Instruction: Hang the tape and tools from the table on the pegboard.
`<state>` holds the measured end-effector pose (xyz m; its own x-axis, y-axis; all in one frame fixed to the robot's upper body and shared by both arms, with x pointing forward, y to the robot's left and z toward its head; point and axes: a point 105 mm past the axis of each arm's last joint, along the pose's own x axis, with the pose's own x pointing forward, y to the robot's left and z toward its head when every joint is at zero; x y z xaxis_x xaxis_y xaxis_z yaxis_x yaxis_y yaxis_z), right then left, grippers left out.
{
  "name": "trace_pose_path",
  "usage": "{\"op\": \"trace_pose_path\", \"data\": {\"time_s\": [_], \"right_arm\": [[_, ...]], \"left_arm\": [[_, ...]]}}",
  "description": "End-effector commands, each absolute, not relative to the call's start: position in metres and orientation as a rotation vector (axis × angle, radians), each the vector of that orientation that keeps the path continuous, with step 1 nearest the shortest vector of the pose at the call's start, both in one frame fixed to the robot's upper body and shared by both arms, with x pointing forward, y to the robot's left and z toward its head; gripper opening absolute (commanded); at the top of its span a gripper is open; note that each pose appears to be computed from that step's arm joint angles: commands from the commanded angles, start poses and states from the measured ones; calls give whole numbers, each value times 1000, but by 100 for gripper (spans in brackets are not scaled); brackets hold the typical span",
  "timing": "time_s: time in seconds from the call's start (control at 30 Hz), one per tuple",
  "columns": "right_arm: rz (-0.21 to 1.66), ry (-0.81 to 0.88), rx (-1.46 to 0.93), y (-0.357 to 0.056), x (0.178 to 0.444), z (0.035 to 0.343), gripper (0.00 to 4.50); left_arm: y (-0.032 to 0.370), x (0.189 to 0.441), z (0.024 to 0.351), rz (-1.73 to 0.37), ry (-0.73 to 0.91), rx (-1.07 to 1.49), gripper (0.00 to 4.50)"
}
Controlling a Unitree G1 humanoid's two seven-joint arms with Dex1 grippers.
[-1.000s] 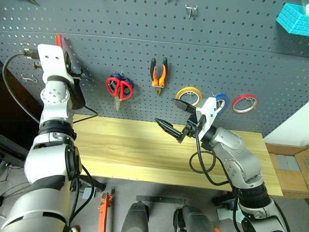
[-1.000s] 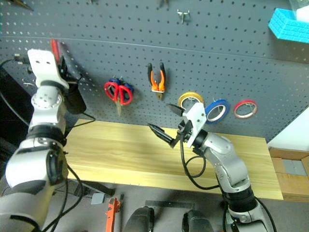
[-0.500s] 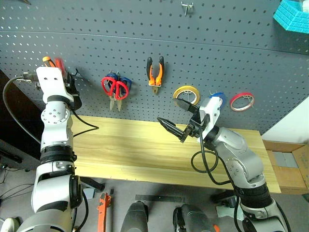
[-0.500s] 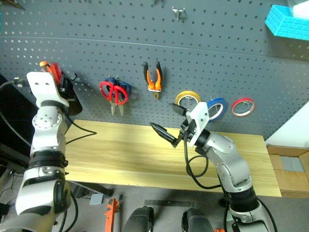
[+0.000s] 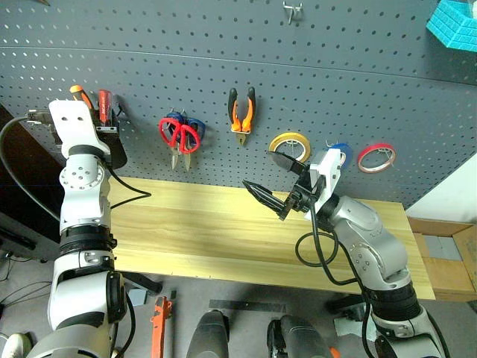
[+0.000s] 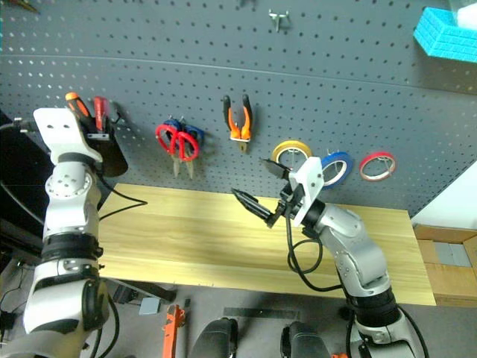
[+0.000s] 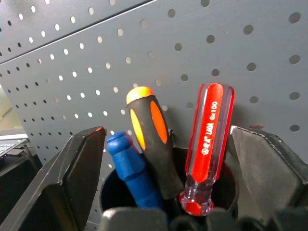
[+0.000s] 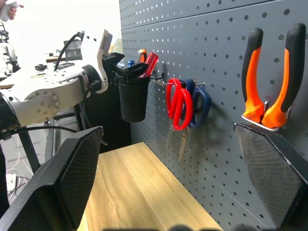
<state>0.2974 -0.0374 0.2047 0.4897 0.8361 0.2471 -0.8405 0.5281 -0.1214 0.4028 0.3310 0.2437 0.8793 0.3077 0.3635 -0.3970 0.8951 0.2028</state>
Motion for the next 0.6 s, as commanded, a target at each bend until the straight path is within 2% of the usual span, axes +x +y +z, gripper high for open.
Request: {"op": "trace_pose_path", "data": {"time_s": [0.03, 0.23, 0.3, 0.4, 0.5, 0.6], "right_arm": [[1020, -358, -10, -42, 291, 219, 450], [970, -338, -46, -58, 287, 214, 450], [936, -333, -56, -63, 286, 213, 450], [824, -331, -60, -76, 285, 213, 450], [690, -304, -81, -90, 287, 205, 450], [580, -246, -81, -103, 290, 190, 450]], "left_arm": [[316, 396, 264, 307, -408, 231, 446], [271, 383, 278, 141, -445, 135, 446], [248, 380, 284, 70, -458, 106, 446], [192, 370, 289, -113, -483, 110, 446], [158, 366, 269, -214, -433, 93, 446], [144, 367, 229, -242, -286, 36, 446]]}}
